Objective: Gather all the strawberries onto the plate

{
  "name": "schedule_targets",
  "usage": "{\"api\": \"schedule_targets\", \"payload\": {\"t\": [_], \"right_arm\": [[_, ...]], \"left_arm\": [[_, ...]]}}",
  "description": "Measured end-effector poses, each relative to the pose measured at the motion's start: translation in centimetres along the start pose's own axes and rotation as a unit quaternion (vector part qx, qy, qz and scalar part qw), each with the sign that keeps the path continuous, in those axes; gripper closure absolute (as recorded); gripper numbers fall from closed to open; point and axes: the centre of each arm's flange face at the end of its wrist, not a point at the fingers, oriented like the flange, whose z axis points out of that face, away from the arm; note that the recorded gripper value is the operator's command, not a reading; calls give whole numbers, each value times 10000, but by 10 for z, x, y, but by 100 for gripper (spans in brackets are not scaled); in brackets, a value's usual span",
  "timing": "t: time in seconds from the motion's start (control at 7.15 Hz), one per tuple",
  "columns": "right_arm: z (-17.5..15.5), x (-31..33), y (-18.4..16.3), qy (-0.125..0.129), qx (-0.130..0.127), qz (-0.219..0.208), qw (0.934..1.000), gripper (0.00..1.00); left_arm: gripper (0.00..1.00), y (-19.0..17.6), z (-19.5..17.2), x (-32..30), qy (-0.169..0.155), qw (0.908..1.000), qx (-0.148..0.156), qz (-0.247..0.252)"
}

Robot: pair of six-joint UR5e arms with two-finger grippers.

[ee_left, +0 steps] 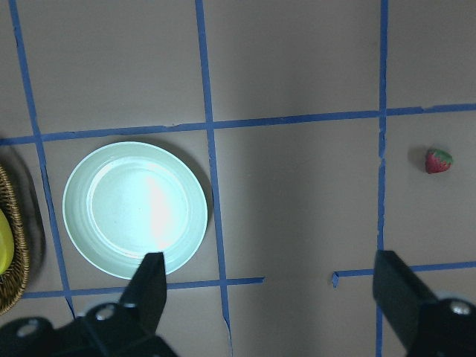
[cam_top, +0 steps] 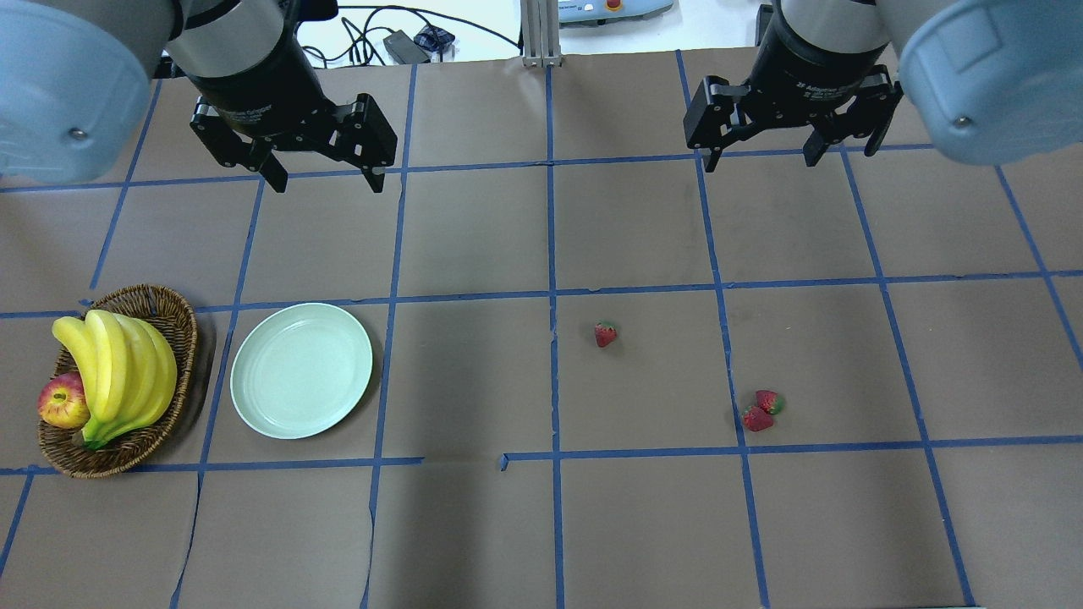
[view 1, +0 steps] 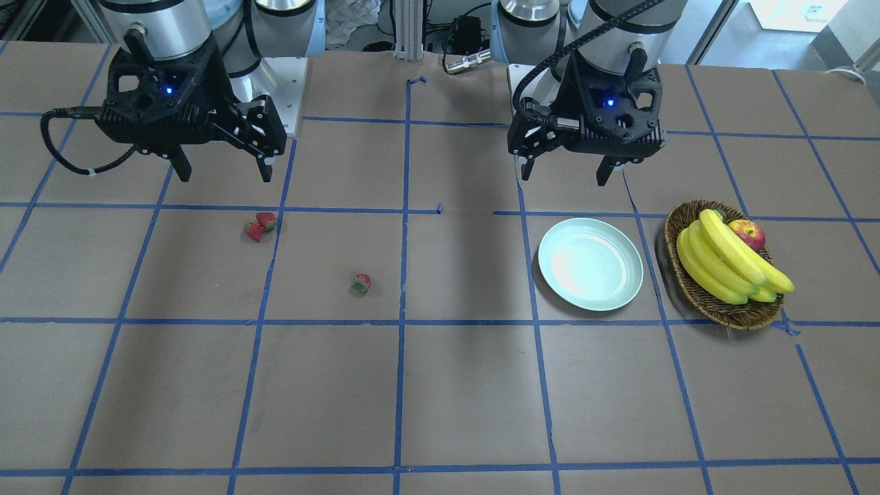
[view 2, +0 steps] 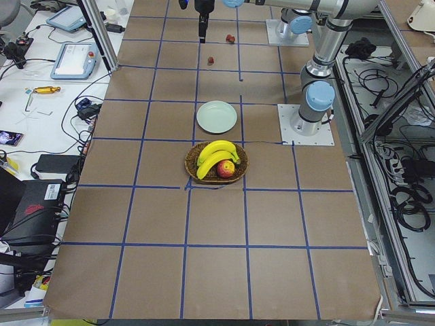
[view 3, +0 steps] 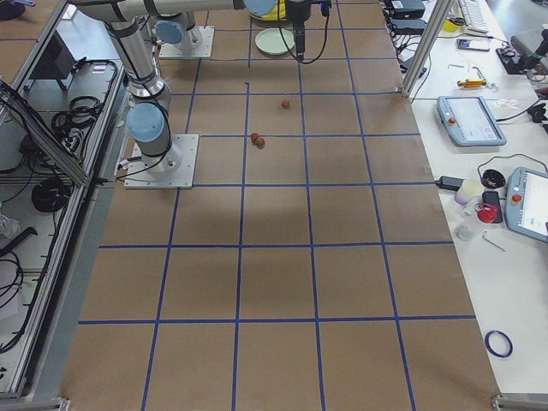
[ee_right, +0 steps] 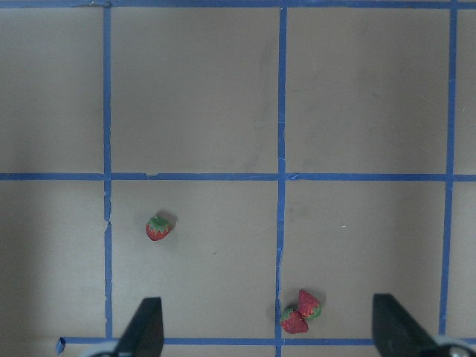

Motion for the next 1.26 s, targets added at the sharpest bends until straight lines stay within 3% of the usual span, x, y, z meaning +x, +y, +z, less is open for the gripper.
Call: {"api": "schedule_targets", "payload": {"t": [1.26], "right_arm": [[6, 5, -2, 51, -31, 24, 10000, 0]], "left_arm": [[0, 3, 5, 0, -30, 10000, -55, -49]]}}
